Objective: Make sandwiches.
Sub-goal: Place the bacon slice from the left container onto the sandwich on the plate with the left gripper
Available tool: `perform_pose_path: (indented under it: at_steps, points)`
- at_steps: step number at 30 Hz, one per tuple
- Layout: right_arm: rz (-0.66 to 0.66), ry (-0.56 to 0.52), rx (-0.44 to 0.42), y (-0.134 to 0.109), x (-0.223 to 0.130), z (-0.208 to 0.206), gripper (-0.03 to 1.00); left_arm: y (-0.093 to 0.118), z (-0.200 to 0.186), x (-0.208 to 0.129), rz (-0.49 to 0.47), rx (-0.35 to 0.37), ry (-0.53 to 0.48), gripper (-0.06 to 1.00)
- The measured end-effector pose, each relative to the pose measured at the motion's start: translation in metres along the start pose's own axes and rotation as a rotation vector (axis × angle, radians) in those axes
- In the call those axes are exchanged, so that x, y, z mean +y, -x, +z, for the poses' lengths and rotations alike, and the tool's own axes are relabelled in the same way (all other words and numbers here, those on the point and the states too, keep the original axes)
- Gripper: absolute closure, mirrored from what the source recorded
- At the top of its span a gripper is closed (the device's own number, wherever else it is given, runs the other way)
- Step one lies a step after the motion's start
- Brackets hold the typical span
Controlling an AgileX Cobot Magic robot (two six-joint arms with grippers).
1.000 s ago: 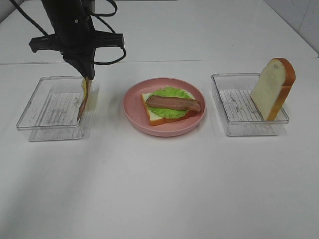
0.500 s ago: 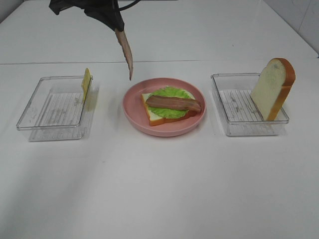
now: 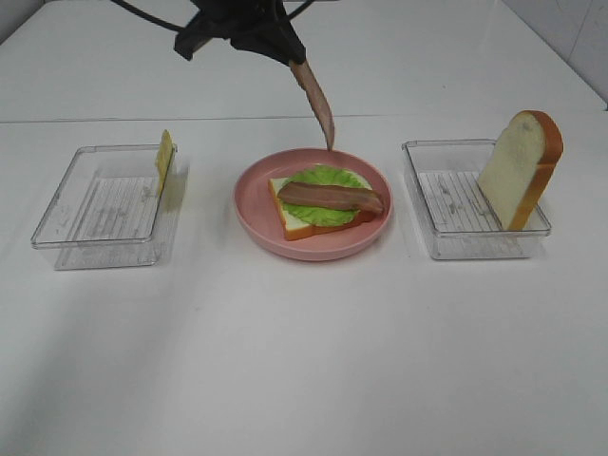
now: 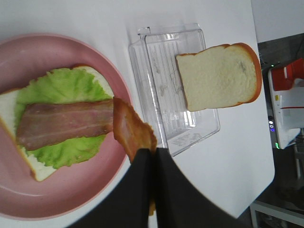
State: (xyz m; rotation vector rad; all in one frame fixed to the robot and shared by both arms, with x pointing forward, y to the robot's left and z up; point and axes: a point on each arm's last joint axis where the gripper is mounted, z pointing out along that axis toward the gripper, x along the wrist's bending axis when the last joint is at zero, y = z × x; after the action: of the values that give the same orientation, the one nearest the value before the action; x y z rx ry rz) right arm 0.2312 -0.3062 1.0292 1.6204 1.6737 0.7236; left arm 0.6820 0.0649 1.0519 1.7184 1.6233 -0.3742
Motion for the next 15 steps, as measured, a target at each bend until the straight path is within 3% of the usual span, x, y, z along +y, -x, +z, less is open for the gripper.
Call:
perform_pose_path:
  at_steps: [8, 10, 15]
  points:
    - [0.0, 0.0, 0.0, 0.0, 0.0, 0.0, 0.05, -0.013, 0.045, -0.007, -0.021, -0.07, -0.056, 0.94]
    - [0.0, 0.0, 0.0, 0.0, 0.0, 0.0, 0.05, -0.016, 0.071, -0.014, -0.046, -0.097, -0.075, 0.94]
    - [0.0, 0.0, 0.0, 0.0, 0.0, 0.0, 0.05, -0.016, 0.088, -0.018, -0.066, -0.152, -0.078, 0.94]
